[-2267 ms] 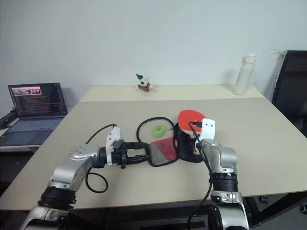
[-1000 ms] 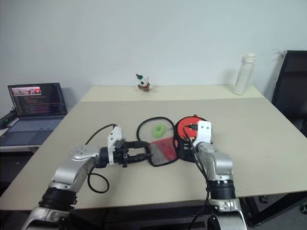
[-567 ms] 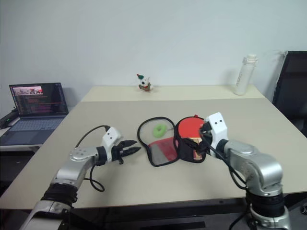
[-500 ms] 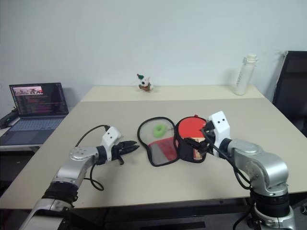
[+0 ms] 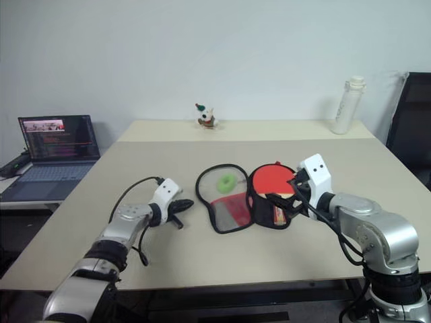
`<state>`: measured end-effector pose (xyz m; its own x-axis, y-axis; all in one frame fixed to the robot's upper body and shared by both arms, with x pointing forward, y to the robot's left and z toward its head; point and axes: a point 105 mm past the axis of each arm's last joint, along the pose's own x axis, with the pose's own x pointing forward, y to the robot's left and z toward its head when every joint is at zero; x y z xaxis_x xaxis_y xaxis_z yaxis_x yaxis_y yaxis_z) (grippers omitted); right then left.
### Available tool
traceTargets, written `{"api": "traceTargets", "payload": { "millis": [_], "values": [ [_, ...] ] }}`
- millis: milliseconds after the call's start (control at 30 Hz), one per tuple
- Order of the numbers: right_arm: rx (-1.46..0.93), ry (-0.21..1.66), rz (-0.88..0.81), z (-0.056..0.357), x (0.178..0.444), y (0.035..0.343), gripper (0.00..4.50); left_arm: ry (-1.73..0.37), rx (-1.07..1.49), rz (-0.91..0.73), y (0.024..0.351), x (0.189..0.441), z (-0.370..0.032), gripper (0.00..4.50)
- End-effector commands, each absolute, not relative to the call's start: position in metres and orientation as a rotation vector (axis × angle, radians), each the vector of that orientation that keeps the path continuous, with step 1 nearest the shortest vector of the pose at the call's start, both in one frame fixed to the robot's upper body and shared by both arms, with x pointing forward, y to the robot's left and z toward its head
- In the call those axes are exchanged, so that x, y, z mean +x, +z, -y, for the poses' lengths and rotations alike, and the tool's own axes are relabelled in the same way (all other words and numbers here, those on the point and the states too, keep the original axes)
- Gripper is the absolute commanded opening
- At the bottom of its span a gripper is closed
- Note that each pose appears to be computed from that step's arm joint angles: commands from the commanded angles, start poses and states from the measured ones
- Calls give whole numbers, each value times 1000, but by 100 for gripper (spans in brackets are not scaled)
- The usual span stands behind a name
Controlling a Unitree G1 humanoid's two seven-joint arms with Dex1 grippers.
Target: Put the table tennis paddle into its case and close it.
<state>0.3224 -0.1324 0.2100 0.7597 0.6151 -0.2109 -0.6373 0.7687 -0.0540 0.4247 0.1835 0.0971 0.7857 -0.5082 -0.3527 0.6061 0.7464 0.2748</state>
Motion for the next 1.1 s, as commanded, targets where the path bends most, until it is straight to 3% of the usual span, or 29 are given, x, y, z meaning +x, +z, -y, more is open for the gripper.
{"api": "traceTargets", "payload": {
  "millis": [33,267,567,800,967,1100],
  "values": [
    [-168,735,-129,131,313,221,445,-668,357,-255,98,427,-162,2],
    [-191,759,-159,137,307,213,445,-771,344,-176,119,431,-119,2],
    [-167,733,-169,160,305,221,445,-907,220,48,208,440,-52,2],
    [-138,630,-159,188,314,229,445,-998,168,114,227,432,14,2],
    [-116,545,-175,202,322,225,445,-996,186,97,217,433,7,2],
    [-65,495,-210,208,331,215,445,-973,181,85,210,436,-23,2]
  ]
}}
